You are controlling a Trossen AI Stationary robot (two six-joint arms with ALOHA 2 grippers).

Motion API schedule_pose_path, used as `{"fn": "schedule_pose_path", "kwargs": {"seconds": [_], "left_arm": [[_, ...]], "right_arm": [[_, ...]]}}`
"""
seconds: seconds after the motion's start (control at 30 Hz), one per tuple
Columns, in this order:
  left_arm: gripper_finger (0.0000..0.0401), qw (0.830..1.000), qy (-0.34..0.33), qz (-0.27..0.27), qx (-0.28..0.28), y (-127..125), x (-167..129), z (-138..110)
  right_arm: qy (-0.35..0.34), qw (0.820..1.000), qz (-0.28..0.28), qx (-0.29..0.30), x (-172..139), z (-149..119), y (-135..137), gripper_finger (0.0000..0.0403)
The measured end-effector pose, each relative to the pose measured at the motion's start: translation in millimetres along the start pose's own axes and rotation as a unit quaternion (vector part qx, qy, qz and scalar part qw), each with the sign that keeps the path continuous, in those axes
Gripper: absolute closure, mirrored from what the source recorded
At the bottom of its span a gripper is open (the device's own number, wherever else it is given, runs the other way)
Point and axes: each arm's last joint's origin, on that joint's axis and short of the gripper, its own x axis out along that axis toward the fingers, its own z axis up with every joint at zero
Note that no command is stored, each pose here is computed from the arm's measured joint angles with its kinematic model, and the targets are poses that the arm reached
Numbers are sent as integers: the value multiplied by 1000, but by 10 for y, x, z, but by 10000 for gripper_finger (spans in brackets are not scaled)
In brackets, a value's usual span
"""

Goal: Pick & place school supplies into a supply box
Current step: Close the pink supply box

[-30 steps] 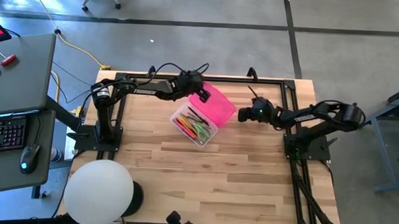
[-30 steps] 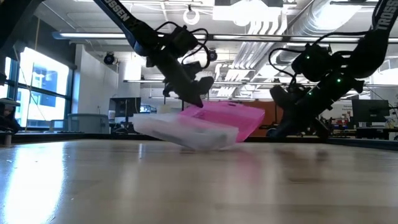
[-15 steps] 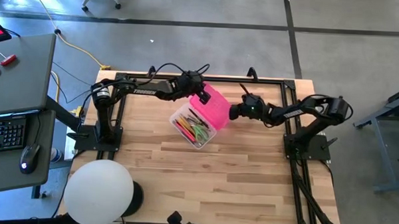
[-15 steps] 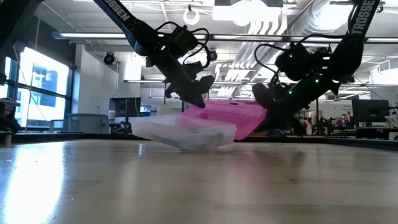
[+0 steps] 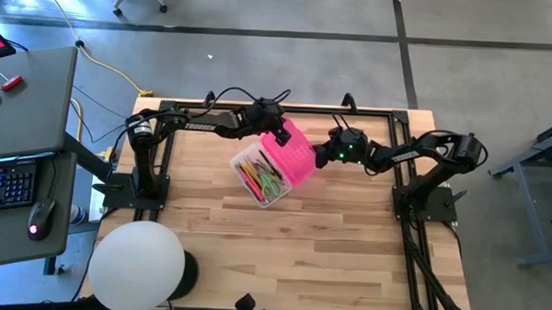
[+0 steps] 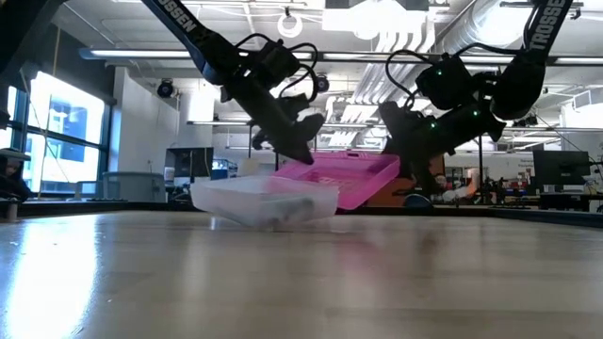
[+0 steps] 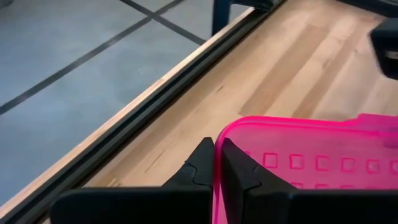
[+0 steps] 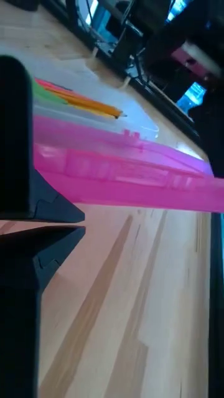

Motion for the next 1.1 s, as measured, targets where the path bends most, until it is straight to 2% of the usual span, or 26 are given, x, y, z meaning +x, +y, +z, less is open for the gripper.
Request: {"fn": "schedule_pose_path", "kwargs": {"seconds": [0.2,0.6,0.83,0.97,1.1], "left_arm": [[353,1000,-1,-16,-1,-10,0,5],[284,998,-43,-47,-10,-36,-6,92],[270,998,-35,-60,-7,-44,-10,81],[270,996,-28,-87,7,-31,-170,163],[270,993,-55,-101,26,7,-491,360]], "right_arm": [[16,1000,4,2,0,-20,-5,403],[37,999,21,-2,5,-87,64,403],[25,999,34,-7,6,-61,87,403],[22,998,59,-11,5,-49,127,403],[16,997,80,-18,21,-66,257,403]]}}
